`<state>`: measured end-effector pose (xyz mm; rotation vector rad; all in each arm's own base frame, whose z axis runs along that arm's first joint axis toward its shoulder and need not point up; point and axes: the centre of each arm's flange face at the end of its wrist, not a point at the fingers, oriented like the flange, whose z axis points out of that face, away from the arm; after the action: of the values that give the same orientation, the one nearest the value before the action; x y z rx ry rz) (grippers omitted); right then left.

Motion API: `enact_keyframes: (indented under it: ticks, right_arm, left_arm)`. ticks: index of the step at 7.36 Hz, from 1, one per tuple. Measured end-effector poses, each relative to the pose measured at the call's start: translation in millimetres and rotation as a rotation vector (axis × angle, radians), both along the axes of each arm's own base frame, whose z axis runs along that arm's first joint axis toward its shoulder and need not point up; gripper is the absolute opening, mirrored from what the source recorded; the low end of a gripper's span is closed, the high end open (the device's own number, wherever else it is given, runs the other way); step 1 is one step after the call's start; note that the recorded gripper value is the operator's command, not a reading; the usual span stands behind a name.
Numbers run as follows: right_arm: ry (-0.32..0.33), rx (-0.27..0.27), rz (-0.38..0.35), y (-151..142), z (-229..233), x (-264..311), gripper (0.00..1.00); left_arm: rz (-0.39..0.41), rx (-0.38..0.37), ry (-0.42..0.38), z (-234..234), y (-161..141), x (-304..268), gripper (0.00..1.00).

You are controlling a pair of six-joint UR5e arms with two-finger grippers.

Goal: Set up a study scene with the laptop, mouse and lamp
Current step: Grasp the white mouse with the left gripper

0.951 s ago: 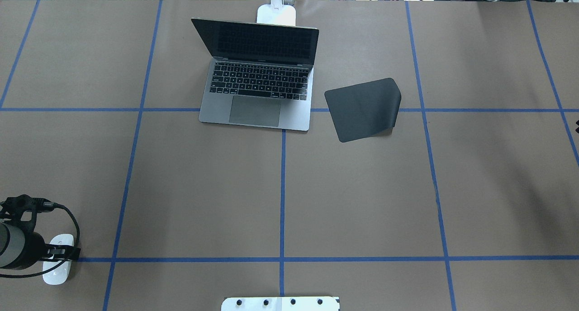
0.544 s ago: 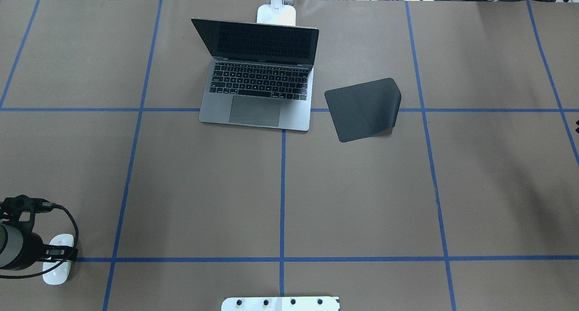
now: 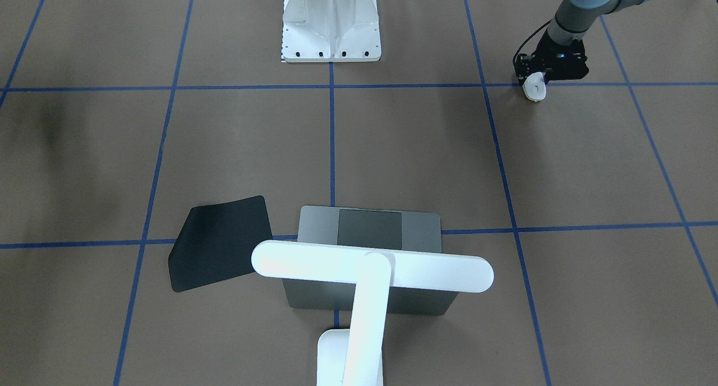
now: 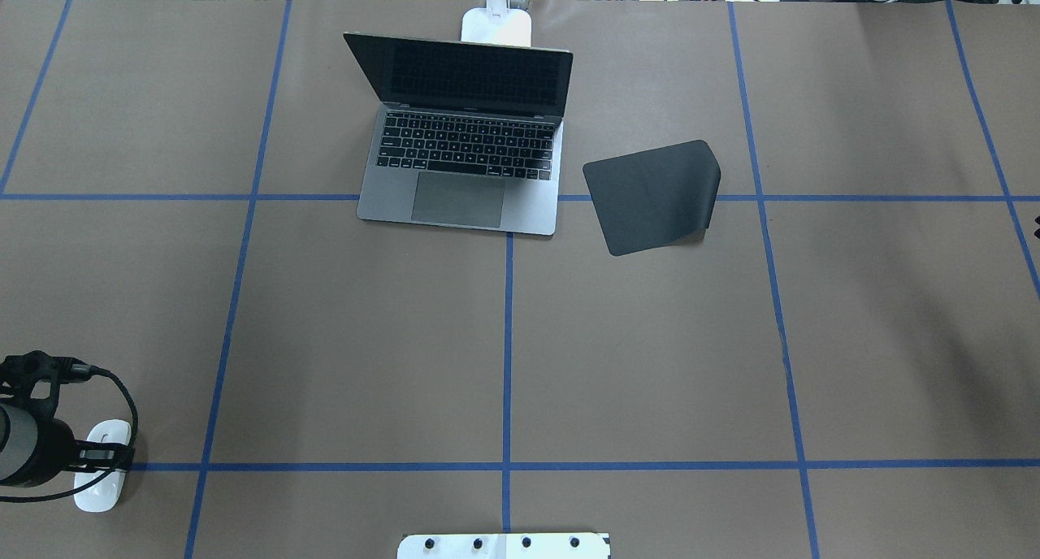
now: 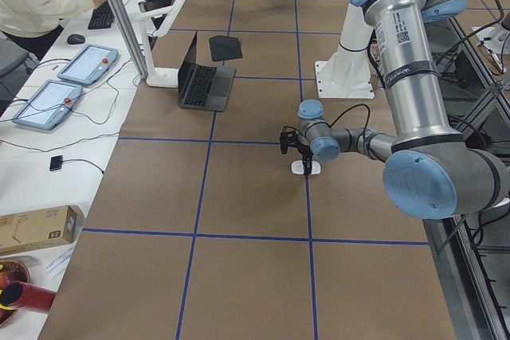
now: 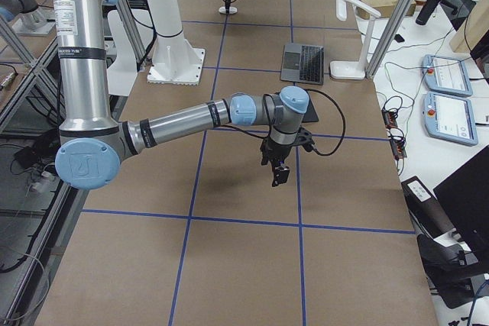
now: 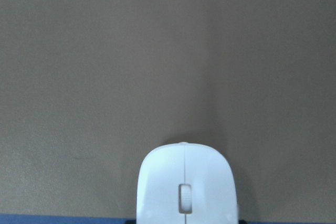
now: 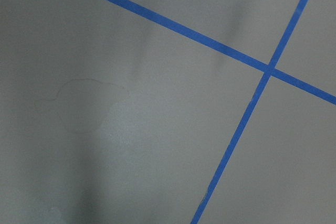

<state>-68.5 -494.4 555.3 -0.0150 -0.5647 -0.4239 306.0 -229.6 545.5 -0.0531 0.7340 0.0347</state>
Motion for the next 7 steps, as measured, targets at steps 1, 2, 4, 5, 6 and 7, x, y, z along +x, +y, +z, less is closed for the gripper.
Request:
enact_keyframes:
  ticks: [1, 2, 4, 5, 6, 7]
  right_arm:
    - [0.000, 0.000, 0.000, 0.0, 0.0, 0.1, 1.00]
    - [0.000, -0.001, 0.000, 0.0, 0.3, 0.1, 1.00]
    - [0.000, -0.001, 0.000, -0.1, 0.6, 0.1, 1.00]
    - [0.001, -0.002, 0.000, -0.1, 1.1, 0.1, 1.00]
    - [0.001, -0.003, 0.000, -0.1, 1.6, 0.1, 1.00]
    - [0.002, -0.006, 0.002, 0.0, 2.5, 0.0, 1.00]
  left_arm:
    - [0.000, 0.001, 0.000, -0.3, 0.0, 0.0, 0.57]
    - [0.000, 0.001, 0.001, -0.8, 0.0, 0.0, 0.56]
    - [0.004, 0.004, 0.018, -9.3, 0.6, -0.2, 0.49]
    - [0.006, 0.007, 0.031, -16.4, 0.6, -0.7, 0.43]
    - [0.004, 0.011, 0.047, -25.1, -0.2, -1.0, 0.33]
    - [0.001, 0.019, 0.071, -38.3, -1.7, -0.6, 0.27]
